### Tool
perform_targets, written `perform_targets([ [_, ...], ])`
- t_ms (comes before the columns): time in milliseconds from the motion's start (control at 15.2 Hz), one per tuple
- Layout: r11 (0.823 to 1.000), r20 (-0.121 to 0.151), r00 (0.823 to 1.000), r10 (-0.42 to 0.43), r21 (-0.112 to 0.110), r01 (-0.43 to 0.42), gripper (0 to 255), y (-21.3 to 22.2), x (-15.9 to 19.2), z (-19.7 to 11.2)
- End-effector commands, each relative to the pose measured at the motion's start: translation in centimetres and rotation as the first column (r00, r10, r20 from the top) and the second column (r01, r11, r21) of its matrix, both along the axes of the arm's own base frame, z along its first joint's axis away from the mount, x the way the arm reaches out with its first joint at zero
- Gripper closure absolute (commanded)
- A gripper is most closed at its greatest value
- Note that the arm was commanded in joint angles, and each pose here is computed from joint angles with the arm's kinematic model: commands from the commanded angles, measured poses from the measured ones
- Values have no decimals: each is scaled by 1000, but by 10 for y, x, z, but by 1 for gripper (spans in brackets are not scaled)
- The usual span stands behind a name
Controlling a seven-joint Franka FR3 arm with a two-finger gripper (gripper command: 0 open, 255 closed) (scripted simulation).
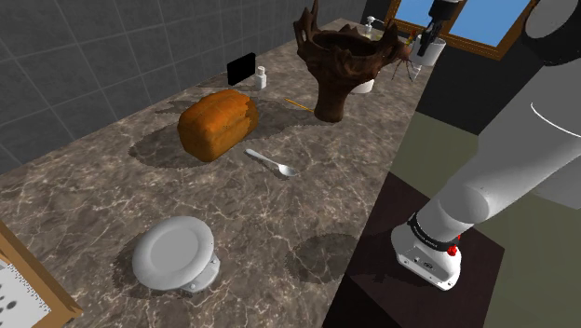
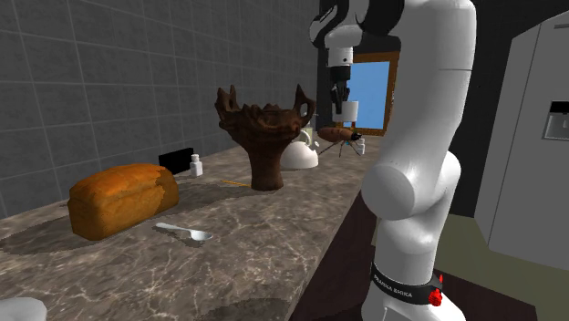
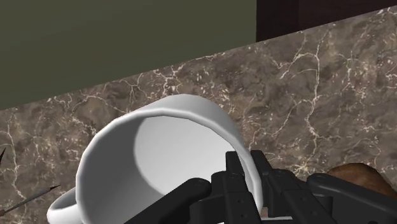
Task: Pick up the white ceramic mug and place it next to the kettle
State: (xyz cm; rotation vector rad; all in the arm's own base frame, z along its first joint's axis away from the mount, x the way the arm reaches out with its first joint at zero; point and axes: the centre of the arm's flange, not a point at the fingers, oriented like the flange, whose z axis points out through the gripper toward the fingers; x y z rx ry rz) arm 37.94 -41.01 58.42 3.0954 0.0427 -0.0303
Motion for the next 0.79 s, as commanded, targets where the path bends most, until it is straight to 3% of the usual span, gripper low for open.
perform_targets([
  [0,1000,0,1000,3,-1,-3,255,-29,3,4],
  [726,1000,0,1000,3,-1,-3,255,-160,27,-2],
])
